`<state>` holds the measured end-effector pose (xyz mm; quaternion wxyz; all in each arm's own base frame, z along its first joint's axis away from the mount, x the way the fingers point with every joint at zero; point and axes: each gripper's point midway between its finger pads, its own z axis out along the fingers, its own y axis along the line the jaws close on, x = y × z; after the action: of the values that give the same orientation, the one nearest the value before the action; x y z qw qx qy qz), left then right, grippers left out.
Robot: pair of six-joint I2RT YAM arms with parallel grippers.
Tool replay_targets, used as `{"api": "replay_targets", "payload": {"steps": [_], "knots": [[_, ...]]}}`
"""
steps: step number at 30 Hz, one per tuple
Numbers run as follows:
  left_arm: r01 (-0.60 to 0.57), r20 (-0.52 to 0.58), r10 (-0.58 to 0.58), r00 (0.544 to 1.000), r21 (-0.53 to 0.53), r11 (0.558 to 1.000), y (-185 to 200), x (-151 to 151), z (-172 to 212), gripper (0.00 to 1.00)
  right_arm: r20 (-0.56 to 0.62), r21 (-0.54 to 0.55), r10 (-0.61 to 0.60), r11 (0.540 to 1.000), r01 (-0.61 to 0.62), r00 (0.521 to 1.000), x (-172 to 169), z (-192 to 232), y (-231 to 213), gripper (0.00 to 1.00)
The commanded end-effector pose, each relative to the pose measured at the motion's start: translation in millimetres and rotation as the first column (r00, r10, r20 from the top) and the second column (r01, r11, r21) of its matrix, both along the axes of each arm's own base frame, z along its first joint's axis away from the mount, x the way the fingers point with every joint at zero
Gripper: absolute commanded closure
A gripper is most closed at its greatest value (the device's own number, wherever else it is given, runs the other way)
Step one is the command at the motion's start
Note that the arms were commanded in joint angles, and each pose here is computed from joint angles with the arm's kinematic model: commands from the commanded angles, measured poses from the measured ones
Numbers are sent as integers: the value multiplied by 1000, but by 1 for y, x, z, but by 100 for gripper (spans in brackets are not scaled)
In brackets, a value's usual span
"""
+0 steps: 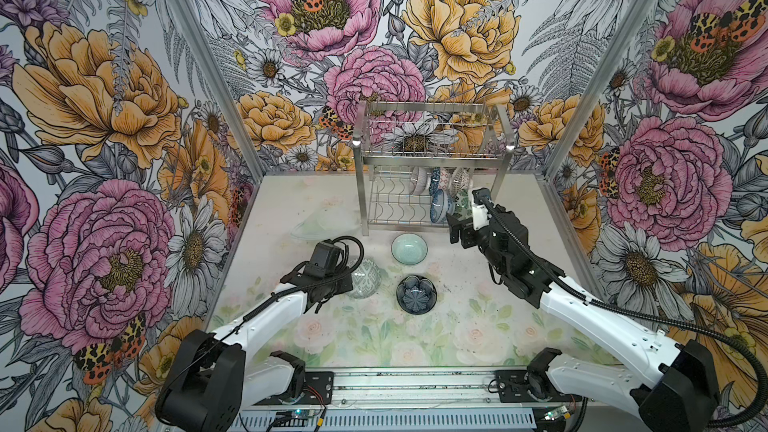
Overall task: Load the bowls into the dish rack
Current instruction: 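Grasp and lift the green ikat bowl rim with left gripper while right gripper approaches, then close right gripper on the green ikat bowl rim beside the left gripper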
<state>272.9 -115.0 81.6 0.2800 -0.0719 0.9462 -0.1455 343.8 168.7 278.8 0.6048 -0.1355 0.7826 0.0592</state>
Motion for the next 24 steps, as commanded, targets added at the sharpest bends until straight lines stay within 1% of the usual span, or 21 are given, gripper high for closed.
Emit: {"api": "replay_targets", "payload": {"steps": [1,4,9,12,16,21,24], "knots": [[19,259,-26,965,30,999,-11,28,75,100,15,50,28,998,-28,1000,-7,14,1,0],[38,393,-63,917,71,997,-26,39,120,100,21,86,50,995,-51,999,-11,23,5,0],[71,522,-134,842,138,988,-51,62,172,100,41,151,140,978,-145,989,-23,45,25,0],[91,560,-172,811,169,981,-67,78,189,100,49,159,199,966,-204,979,-32,54,41,0],[127,595,-209,776,177,976,-92,92,205,100,39,196,300,933,-302,953,-44,60,66,0],[189,632,-243,736,152,970,-124,99,219,100,1,237,318,921,-309,948,-35,50,85,0],[226,650,-256,716,132,965,-141,100,225,100,-31,242,303,927,-287,952,-22,35,94,1]]}}
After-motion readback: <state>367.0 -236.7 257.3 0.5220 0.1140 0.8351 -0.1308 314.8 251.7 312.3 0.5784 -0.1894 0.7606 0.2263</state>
